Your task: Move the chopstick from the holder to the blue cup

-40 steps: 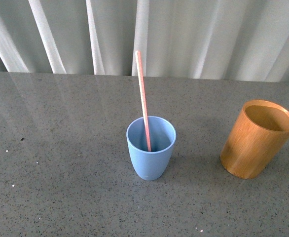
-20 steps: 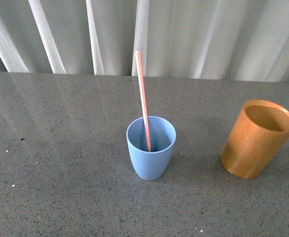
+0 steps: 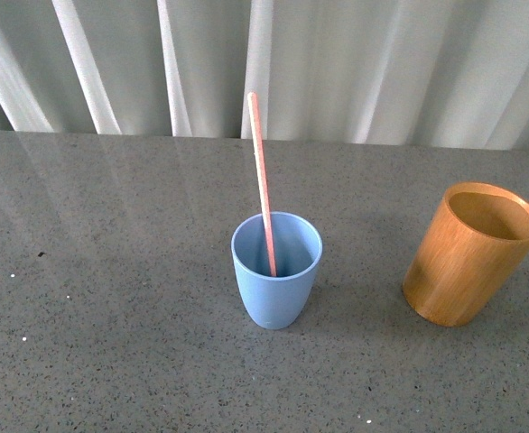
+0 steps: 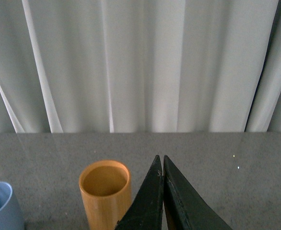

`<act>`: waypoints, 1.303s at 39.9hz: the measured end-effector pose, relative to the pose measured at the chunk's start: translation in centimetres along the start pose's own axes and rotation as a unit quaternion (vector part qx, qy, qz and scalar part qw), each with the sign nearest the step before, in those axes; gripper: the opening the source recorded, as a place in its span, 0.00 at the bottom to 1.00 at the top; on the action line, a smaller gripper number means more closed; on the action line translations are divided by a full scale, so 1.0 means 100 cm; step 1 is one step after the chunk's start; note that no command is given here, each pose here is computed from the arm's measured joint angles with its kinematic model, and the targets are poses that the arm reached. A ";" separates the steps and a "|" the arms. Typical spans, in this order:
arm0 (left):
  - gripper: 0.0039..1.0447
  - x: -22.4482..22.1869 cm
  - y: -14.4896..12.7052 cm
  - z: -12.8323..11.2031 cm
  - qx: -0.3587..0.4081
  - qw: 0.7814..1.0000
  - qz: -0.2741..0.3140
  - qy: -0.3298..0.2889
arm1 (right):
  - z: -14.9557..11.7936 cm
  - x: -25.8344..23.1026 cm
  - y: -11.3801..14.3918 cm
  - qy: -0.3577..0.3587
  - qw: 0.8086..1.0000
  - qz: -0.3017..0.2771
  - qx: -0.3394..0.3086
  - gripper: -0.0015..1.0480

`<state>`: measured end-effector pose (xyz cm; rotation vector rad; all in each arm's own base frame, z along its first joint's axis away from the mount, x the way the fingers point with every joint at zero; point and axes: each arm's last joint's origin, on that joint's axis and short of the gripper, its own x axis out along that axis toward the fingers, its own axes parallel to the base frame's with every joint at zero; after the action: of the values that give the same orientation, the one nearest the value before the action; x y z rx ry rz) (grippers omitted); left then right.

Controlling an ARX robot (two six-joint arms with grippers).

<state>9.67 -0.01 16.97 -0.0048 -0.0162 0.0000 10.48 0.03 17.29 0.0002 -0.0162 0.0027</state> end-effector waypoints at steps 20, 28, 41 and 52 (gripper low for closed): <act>0.94 0.000 0.000 0.000 0.000 1.000 0.000 0.000 | -0.002 -0.008 0.000 -0.002 1.000 -0.001 0.000 0.38; 0.94 0.000 0.000 0.000 0.000 1.000 0.000 -0.001 | -0.002 -0.008 0.000 -0.002 1.000 -0.001 0.000 0.70; 0.94 0.000 0.000 0.000 0.000 1.000 0.000 0.000 | -0.002 -0.008 0.000 -0.002 1.000 -0.001 0.000 0.90; 0.94 0.000 0.000 0.000 0.000 1.000 0.000 -0.001 | -0.002 -0.008 0.000 -0.002 1.000 -0.001 0.000 0.90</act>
<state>9.66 -0.01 16.98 -0.0048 -0.0174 0.0000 9.65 0.02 17.12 0.0006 -0.0204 0.0012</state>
